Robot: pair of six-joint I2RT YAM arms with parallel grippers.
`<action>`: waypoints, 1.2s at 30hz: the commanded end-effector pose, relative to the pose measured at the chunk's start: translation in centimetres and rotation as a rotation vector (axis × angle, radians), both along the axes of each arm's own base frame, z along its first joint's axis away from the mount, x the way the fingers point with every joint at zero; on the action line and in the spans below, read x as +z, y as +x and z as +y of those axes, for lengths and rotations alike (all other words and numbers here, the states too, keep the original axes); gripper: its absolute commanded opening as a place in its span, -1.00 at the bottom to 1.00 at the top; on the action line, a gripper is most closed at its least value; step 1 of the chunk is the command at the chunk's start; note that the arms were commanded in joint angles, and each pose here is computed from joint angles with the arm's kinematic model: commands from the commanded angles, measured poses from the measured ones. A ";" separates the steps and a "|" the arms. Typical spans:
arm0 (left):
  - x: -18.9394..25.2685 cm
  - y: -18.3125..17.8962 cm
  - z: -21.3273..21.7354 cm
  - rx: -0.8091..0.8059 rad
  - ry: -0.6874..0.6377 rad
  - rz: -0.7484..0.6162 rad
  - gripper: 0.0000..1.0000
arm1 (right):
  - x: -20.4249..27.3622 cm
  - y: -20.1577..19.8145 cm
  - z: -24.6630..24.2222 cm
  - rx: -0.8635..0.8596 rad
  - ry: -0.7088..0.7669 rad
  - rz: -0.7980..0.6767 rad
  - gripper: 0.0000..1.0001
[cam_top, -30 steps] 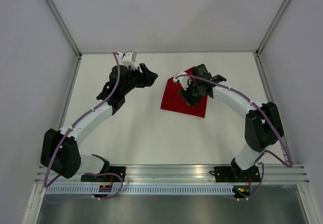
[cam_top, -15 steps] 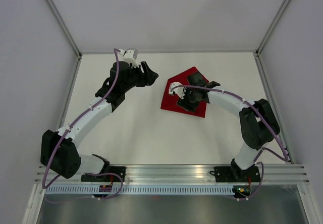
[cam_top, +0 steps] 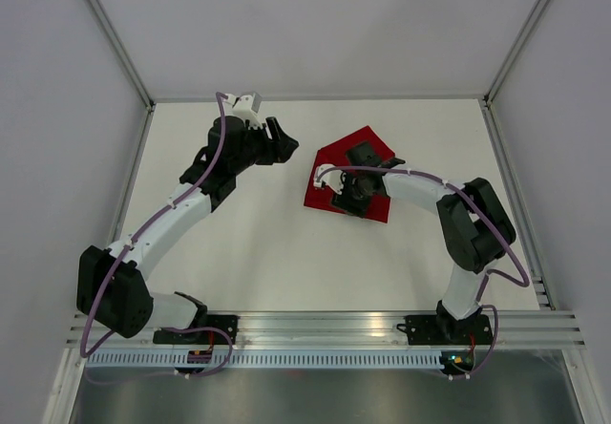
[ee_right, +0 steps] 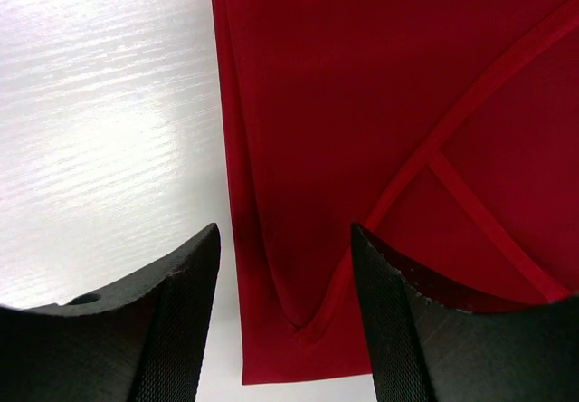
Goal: Fold the napkin, place the utensils inside, and roll it up
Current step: Roll the napkin with the utensil
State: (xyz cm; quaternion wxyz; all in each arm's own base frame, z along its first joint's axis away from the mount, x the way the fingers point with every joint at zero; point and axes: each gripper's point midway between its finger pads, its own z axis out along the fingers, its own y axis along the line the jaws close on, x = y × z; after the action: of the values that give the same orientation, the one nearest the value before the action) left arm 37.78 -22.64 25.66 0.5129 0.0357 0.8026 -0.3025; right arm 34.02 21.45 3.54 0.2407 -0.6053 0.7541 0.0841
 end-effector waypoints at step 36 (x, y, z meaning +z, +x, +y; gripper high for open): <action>2.0 -2.2 -0.6 -0.085 0.055 -0.159 0.24 | -7.1 -3.5 -3.2 0.052 -0.133 0.252 -0.69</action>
State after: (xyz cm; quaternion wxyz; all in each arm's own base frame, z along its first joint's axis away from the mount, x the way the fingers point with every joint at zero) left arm 36.63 -22.55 24.60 0.5137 0.0686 0.8032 -0.2939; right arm 34.69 21.12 1.26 0.2137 -0.6221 0.7482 0.0866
